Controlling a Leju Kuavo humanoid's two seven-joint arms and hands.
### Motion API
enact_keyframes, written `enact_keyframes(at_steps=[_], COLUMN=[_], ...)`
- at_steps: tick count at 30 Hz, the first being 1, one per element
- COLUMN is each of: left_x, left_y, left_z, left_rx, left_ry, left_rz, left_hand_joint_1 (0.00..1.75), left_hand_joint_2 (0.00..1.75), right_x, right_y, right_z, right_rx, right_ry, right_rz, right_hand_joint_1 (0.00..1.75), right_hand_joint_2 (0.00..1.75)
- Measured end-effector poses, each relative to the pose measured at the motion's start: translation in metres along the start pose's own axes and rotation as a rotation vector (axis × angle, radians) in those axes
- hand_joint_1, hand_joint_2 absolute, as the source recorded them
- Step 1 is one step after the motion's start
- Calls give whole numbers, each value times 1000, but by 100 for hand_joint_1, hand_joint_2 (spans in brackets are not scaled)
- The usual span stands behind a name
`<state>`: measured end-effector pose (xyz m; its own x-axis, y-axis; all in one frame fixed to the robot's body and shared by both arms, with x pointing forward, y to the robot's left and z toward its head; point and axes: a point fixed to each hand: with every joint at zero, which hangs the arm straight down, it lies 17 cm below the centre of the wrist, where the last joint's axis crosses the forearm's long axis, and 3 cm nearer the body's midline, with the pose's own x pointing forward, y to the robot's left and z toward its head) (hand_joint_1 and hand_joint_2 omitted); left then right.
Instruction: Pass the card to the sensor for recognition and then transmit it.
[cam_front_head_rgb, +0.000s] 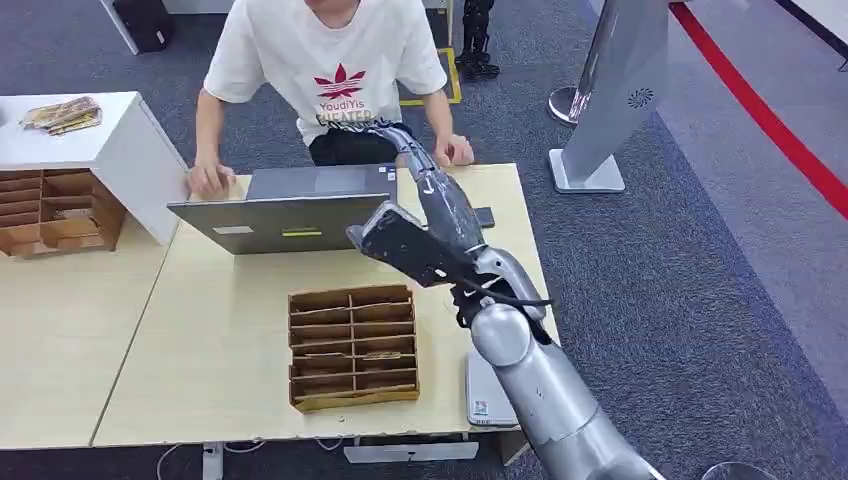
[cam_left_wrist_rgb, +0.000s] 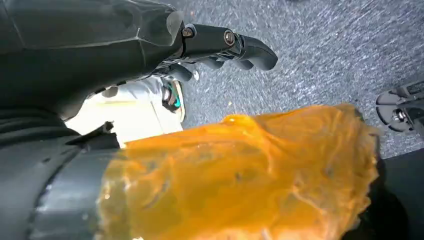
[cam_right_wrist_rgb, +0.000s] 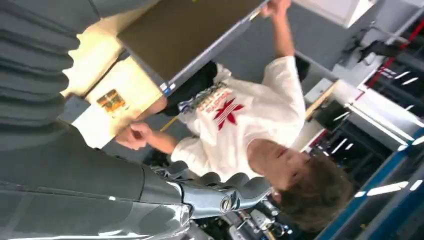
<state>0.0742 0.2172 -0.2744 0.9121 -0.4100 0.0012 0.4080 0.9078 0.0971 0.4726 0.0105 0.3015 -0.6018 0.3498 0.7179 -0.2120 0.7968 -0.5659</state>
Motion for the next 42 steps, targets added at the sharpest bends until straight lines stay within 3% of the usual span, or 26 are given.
enact_keyframes(at_steps=[6,16,28,29,30,31,32,42], left_x=[-8,-19,-20,-20,-20,-21,-21,-21], left_y=[-1,-2,-1,-1,-1,-1,-1,1], left_z=[-2,-3,-3,-4,-4,-4,-4,-4], left_rx=[-2,-7,-7,-6,-6,-6,-6,0], left_ry=[7,25,29,29,30,30,30,32], left_rz=[39,94,116,115,116,115,114,108], left_hand_joint_1=[0,0,0,0,0,0,0,0], left_hand_joint_2=[0,0,0,0,0,0,0,0], right_x=[10,9,9,9,8,8,8,-3], right_y=[23,59,83,84,85,86,87,90], right_z=[37,87,107,107,108,109,109,113], right_rx=[31,54,98,97,97,98,97,67], right_ry=[-35,-38,-49,-49,-50,-50,-51,-28], right_rz=[-30,42,107,116,125,132,141,267], right_hand_joint_1=[0,0,0,24,70,154,175,175], right_hand_joint_2=[175,175,175,175,175,175,175,175])
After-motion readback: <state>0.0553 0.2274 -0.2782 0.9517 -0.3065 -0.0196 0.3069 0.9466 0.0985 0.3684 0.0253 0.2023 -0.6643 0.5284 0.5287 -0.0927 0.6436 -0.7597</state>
